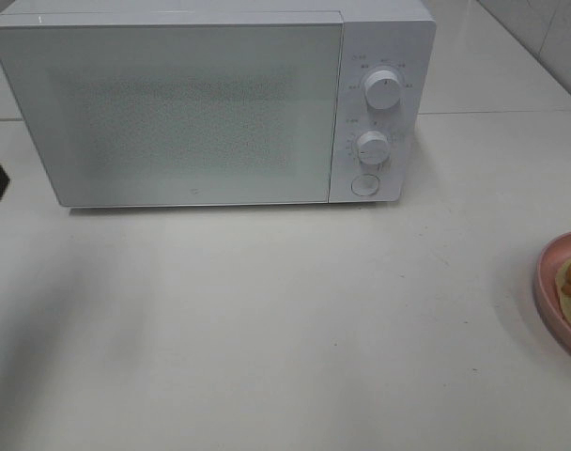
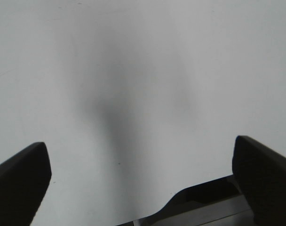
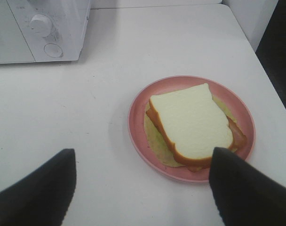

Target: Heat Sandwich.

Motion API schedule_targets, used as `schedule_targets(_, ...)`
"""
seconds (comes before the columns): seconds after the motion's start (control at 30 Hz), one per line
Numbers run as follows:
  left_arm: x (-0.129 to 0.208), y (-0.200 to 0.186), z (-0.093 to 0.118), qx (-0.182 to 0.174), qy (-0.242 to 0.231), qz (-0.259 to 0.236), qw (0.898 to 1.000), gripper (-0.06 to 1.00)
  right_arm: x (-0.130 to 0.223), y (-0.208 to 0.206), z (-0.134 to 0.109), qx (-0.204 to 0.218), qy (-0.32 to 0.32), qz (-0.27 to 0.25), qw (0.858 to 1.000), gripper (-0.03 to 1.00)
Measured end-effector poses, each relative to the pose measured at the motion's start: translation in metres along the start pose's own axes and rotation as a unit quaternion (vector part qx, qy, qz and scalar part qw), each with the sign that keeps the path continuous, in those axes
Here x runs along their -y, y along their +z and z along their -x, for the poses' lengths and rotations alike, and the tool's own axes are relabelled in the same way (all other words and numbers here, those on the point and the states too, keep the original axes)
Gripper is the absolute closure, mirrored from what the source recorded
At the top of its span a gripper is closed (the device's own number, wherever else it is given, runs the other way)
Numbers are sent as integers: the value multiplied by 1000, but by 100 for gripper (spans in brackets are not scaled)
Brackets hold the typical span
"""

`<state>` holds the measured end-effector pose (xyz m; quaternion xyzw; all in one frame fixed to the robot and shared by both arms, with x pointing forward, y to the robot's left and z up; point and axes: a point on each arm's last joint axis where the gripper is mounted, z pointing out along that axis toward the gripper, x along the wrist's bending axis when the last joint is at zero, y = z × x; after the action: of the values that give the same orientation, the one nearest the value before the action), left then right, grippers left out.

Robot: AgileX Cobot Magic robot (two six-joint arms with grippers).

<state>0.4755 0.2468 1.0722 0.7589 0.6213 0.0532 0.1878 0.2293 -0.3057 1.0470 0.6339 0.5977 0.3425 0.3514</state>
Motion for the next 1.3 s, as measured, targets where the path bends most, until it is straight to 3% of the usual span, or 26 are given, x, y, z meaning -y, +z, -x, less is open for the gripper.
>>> schedule_targets(0.07,9,-14,-13,-25,-21,13,999,-2,0,0,0,0,0,0,1000,21)
schedule_targets(0.23,36,-25,-28,-49,-54,21,997,-2,0,0,0,0,0,0,1000,21)
schedule_targets(0.73,121,-30,-19,-63,-54,57,995,-2,0,0,0,0,0,0,1000,21)
schedule_targets(0.93,152,-39,-13,-69,-44,125,989,-2,0,0,0,0,0,0,1000,21)
schedule_targets(1.03,171,-47,-8,-75,-36,180,980,-2,0,0,0,0,0,0,1000,21)
schedule_targets(1.3,203,-53,-2,-80,-22,261,962,-2,0,0,0,0,0,0,1000,21)
